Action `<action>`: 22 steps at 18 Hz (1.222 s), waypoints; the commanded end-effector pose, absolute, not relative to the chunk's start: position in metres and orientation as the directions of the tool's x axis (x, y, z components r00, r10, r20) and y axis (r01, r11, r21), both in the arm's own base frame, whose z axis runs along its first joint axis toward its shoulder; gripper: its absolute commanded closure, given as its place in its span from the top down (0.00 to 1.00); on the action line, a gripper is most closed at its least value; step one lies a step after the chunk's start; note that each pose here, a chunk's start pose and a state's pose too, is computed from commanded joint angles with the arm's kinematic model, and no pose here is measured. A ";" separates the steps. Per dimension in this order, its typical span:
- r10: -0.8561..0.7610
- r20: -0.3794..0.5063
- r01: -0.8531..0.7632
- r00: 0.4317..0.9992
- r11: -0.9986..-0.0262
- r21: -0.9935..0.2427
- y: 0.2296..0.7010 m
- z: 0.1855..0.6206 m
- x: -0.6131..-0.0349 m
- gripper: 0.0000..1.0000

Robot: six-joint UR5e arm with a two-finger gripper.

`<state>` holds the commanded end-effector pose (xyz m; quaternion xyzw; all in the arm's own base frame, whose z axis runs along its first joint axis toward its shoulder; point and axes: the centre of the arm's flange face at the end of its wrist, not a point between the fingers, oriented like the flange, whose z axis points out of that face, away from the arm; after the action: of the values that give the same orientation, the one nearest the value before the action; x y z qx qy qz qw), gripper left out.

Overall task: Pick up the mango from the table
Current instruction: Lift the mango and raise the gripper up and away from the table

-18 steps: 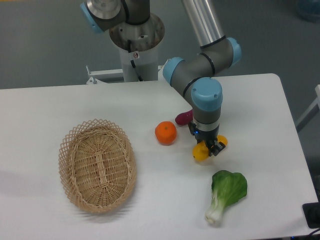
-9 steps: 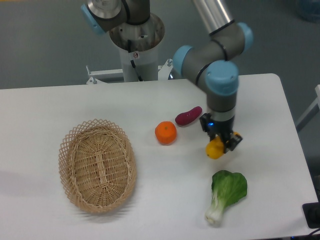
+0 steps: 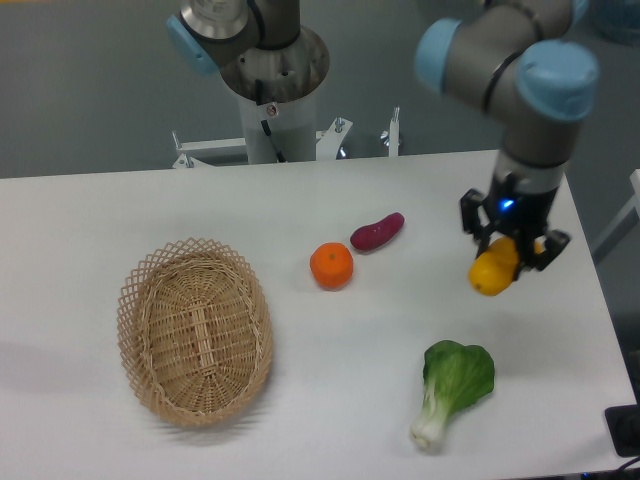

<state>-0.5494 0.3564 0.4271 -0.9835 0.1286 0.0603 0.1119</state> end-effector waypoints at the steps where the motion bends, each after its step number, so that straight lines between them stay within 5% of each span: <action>1: -0.242 -0.153 -0.270 0.958 -0.941 -0.204 0.351 0.430 -0.551 0.51; 10: -0.343 -0.146 -0.365 0.928 -0.915 -0.173 0.304 0.436 -0.556 0.51; 22: -0.341 -0.162 -0.366 0.926 -0.915 -0.168 0.302 0.441 -0.556 0.52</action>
<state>-0.5562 0.3025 0.4407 -0.9765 0.1809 0.0649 0.0979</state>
